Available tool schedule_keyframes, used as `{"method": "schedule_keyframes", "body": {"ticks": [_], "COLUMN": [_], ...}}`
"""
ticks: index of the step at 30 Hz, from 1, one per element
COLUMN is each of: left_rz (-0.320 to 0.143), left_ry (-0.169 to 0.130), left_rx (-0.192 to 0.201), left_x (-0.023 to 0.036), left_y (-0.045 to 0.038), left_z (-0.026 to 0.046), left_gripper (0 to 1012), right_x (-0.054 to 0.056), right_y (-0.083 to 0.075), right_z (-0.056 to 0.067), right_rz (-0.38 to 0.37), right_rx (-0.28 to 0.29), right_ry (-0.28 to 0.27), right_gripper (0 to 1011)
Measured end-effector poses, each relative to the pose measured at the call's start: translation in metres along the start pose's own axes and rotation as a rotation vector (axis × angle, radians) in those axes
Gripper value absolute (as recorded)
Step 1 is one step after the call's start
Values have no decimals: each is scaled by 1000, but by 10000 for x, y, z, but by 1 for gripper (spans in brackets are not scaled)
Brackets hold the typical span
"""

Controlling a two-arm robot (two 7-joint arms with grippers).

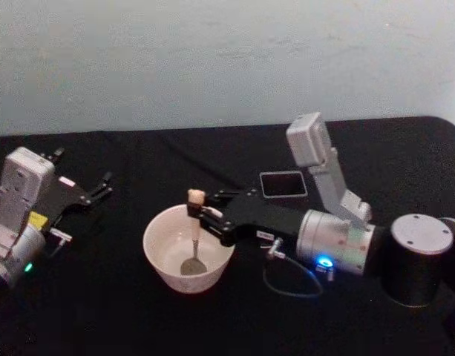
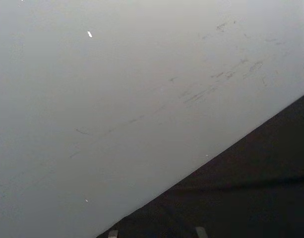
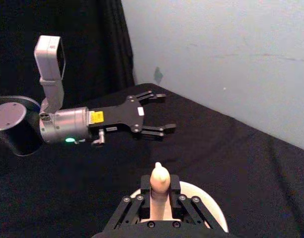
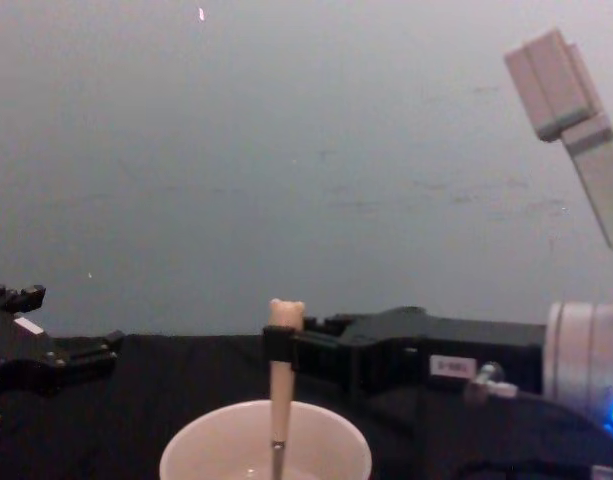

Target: Pick up the stirring spoon with one hand, stir inside the cup, then place it back in its original position.

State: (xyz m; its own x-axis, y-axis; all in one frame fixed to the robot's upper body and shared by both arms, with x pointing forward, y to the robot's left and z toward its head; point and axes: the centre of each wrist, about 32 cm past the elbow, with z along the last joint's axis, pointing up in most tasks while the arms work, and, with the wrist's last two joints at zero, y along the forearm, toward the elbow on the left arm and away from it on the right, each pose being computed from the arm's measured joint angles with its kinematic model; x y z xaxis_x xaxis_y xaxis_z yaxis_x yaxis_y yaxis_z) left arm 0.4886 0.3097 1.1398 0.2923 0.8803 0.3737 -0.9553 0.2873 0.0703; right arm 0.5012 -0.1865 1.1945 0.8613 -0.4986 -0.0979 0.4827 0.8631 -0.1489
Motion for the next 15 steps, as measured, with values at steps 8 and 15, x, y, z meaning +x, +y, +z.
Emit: {"method": "schedule_keyframes", "body": {"ticks": [8, 15], "left_rz": [0, 0], "left_ry": [0, 0], "left_rx": [0, 0], "left_x": [0, 0], "left_y": [0, 0], "left_z": [0, 0], "left_gripper": [1002, 1001], "right_x": [-100, -92], "right_y": [185, 410], "right_z": [20, 44], "right_rz": [12, -29], "right_rx": [-6, 2], "right_ry": [-15, -34], "right_gripper": [223, 223]}}
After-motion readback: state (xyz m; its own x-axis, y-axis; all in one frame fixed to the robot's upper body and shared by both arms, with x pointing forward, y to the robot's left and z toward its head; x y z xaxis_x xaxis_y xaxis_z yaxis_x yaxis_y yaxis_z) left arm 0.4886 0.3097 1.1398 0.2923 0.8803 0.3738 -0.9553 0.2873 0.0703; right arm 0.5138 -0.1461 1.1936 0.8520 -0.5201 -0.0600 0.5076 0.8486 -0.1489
